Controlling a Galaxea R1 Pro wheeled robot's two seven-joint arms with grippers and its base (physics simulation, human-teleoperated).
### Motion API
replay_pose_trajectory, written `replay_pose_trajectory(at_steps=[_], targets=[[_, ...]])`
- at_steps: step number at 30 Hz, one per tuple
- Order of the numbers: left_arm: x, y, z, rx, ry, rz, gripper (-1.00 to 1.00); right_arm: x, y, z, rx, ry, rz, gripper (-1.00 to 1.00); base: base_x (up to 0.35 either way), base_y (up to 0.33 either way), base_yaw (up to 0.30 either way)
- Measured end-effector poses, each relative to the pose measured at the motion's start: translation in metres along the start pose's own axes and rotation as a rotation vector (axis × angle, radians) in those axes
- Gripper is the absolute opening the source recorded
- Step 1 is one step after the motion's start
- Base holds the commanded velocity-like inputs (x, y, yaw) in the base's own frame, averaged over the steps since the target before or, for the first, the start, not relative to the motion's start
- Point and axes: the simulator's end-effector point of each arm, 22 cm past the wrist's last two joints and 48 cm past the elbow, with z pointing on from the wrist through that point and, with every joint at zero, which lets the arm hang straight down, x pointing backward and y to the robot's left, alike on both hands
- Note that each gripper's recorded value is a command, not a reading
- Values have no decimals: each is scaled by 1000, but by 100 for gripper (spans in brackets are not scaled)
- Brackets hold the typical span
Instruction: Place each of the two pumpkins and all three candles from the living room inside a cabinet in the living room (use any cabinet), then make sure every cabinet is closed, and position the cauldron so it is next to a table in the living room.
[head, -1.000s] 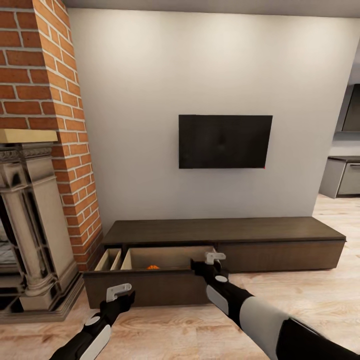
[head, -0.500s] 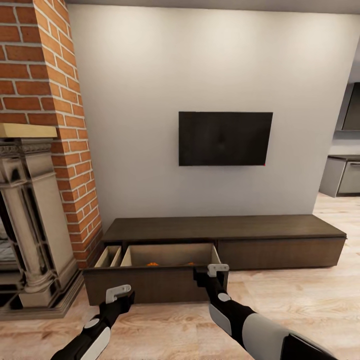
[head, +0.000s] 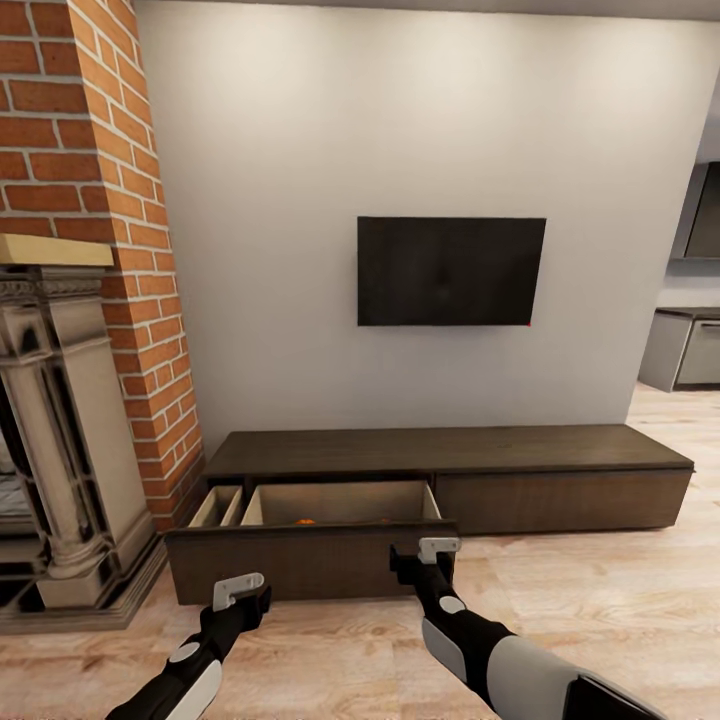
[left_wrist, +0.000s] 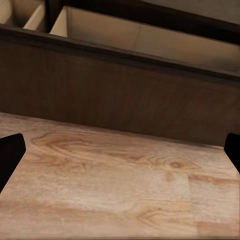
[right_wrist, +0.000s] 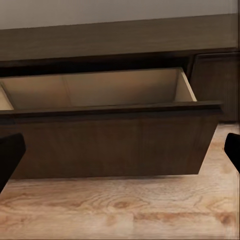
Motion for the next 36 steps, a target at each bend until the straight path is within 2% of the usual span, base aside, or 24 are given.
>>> replay_pose_trajectory(at_steps=[8,16,24,30,36], targets=[[16,2,5,2,0,4,100,23,-7,1,9,9,-9,100,0,0,0],[28,0,8,15,-49,13,100,41,-8,3,10,10,-9,100,0,0,0],[46,4,11,17,-50,15,100,69,-13,2,15,25,-17,100,0,0,0],[59,6,15,17,-49,15,100,88,-10,-1,0,3,-44,100,0,0,0],[71,9,19,17,-49,16,100,101,-15,-1,7,-10,-37,100,0,0,0]])
